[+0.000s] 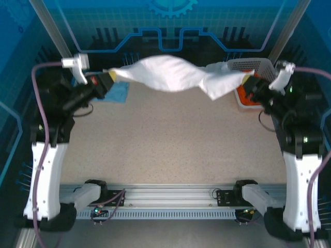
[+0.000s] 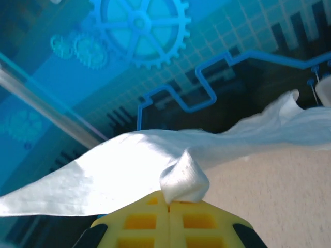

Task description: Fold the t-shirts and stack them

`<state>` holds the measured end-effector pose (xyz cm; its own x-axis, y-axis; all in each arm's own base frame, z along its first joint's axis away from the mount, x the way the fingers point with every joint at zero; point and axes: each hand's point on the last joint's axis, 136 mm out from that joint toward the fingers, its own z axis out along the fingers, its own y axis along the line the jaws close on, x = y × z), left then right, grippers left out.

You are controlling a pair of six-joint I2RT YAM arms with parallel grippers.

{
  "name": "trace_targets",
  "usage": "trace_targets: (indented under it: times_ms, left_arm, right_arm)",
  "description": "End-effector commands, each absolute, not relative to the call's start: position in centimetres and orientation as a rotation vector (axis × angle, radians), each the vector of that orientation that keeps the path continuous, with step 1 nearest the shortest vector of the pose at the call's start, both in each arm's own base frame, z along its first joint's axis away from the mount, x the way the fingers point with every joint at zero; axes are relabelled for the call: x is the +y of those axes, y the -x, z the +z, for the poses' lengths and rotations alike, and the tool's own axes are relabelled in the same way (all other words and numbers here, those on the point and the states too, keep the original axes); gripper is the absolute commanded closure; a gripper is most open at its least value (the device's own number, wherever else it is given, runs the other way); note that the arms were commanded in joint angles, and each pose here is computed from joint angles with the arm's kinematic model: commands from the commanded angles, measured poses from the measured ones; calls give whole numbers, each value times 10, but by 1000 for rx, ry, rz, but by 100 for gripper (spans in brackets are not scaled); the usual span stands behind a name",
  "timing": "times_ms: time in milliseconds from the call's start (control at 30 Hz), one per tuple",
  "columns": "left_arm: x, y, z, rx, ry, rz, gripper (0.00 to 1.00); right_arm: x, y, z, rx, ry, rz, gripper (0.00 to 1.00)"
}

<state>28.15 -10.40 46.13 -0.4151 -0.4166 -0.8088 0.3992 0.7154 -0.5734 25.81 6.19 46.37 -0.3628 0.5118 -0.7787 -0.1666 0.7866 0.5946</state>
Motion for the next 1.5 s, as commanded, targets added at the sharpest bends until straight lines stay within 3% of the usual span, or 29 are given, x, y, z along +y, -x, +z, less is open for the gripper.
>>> trace_targets:
  times_ms: [0, 133, 267, 467, 667, 833, 1000, 1200, 1467]
  left_arm:
    - [-101, -263, 343, 2065, 192, -933, 100]
    - [-77, -202, 247, 2244, 501, -839, 100]
    - [-67, -153, 193, 2343, 778, -823, 100]
    - [-58, -122, 187, 2370, 844, -763, 100]
    - [-57, -124, 173, 2406, 888, -744, 100]
    - [-57, -126, 159, 2428, 929, -733, 100]
    - [-46, -141, 162, 2400, 982, -654, 100]
    - [-39, -171, 165, 2301, 1105, -655, 92]
    - [-15, -190, 150, 2297, 1230, -460, 93]
  right_arm:
    - [71, -246, 365, 2044, -298, 747, 100]
    - [78, -201, 273, 2229, -373, 805, 100]
    - [82, -158, 219, 2378, -452, 840, 100]
    - [89, -122, 251, 2305, -398, 920, 100]
    - [92, -123, 214, 2418, -467, 946, 100]
    - [81, -138, 199, 2460, -500, 835, 100]
    - [77, -180, 200, 2469, -528, 780, 100]
    - [95, -241, 204, 2557, -359, 565, 100]
    - [121, -307, 169, 2782, -178, 292, 100]
